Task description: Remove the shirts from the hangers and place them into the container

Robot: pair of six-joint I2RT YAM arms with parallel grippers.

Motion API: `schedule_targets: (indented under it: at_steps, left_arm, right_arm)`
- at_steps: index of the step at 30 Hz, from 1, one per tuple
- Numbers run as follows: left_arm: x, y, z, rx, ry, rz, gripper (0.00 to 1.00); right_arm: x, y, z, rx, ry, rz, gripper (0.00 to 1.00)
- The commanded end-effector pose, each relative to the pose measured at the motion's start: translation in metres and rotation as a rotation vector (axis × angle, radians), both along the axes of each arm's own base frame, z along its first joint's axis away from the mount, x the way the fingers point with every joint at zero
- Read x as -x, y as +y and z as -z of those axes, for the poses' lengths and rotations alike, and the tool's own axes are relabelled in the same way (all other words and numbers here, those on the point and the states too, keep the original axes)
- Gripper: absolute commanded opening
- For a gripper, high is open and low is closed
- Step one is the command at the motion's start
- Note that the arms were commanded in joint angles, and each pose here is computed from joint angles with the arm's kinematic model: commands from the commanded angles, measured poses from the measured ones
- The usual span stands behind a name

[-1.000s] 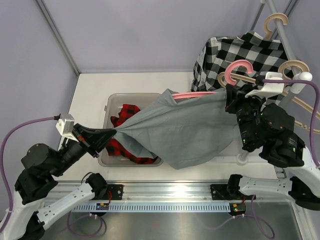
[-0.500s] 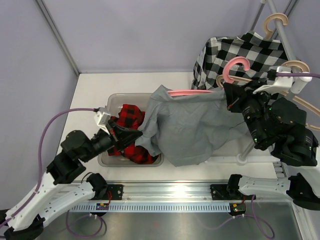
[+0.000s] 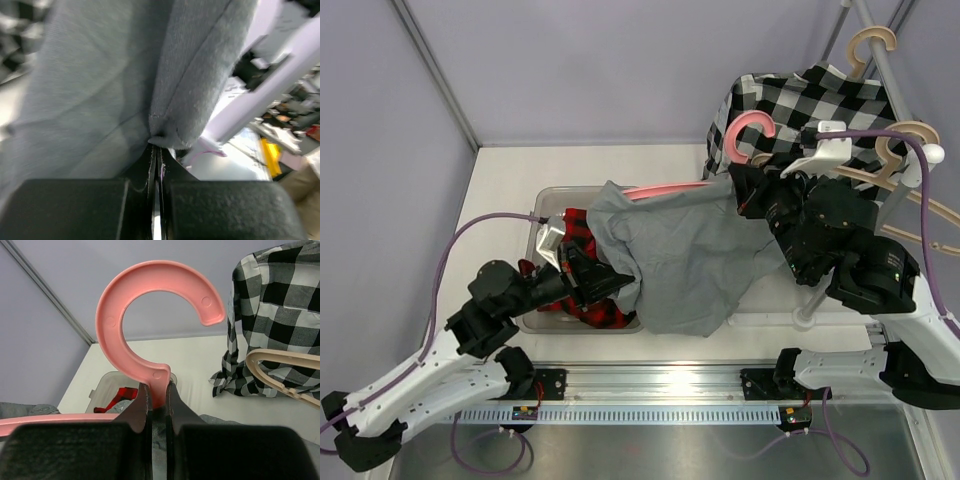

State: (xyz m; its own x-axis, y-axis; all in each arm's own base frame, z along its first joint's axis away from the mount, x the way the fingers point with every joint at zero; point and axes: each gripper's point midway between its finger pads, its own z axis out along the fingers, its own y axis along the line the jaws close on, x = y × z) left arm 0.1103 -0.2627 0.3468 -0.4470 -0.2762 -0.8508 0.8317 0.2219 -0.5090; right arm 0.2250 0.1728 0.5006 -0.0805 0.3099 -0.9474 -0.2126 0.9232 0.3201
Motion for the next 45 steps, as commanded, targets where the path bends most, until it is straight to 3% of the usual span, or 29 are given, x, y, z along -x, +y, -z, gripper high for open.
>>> schedule_targets:
  at_steps: [1,8,13,15,16,20,25,29,30,31,35,37,40,43,45]
  left_arm:
    - [0.016,-0.021,-0.022,0.124,-0.028,0.097,0.00]
    - [0.024,-0.081,0.030,-0.011,-0.026,0.098,0.00]
    - [0.010,-0.098,0.043,-0.037,-0.034,0.064,0.00]
    - [-0.003,-0.107,0.057,-0.118,-0.035,0.034,0.00]
    - [-0.005,-0.111,0.040,-0.098,-0.054,0.041,0.00]
    - [-0.034,-0.110,0.028,-0.096,-0.036,-0.052,0.00]
    - [-0.046,-0.106,0.039,-0.122,0.013,-0.090,0.00]
    - [-0.054,-0.094,0.036,-0.196,-0.013,-0.159,0.02]
    - [-0.051,-0.087,0.028,-0.234,-0.027,-0.169,0.07]
    - [-0.055,-0.078,0.018,-0.250,-0.047,-0.212,0.22]
    - [-0.046,-0.026,-0.033,-0.300,-0.125,-0.281,0.54]
    - [-0.033,0.003,-0.059,-0.285,-0.148,-0.286,0.64]
    - [-0.020,0.040,-0.078,-0.272,-0.162,-0.309,0.70]
    - [-0.012,0.068,-0.083,-0.264,-0.183,-0.335,0.87]
    - [-0.009,0.077,-0.082,-0.278,-0.187,-0.335,0.86]
  right_arm:
    - [0.005,-0.016,-0.065,-0.253,-0.103,0.012,0.00]
    - [0.005,-0.012,-0.097,-0.340,-0.148,-0.002,0.00]
    - [0.022,0.012,-0.117,-0.433,-0.154,-0.185,0.00]
    - [0.027,0.019,-0.116,-0.467,-0.144,-0.237,0.00]
    - [0.028,0.028,-0.106,-0.457,-0.127,-0.263,0.00]
    - [0.032,0.027,-0.097,-0.482,-0.115,-0.281,0.00]
    - [0.035,-0.007,-0.108,-0.482,-0.155,-0.210,0.00]
    - [0.028,-0.010,-0.095,-0.363,-0.128,-0.160,0.00]
    - [0.027,-0.009,-0.091,-0.341,-0.121,-0.156,0.00]
    - [0.026,-0.009,-0.085,-0.320,-0.111,-0.150,0.00]
    - [0.021,-0.007,-0.054,-0.191,-0.074,-0.125,0.00]
    - [0.019,-0.009,-0.044,-0.141,-0.066,-0.115,0.00]
    - [0.018,-0.014,-0.031,-0.070,-0.055,-0.095,0.00]
    - [0.020,-0.020,-0.023,-0.046,-0.051,-0.094,0.00]
    - [0.021,-0.019,-0.017,-0.021,-0.038,-0.100,0.00]
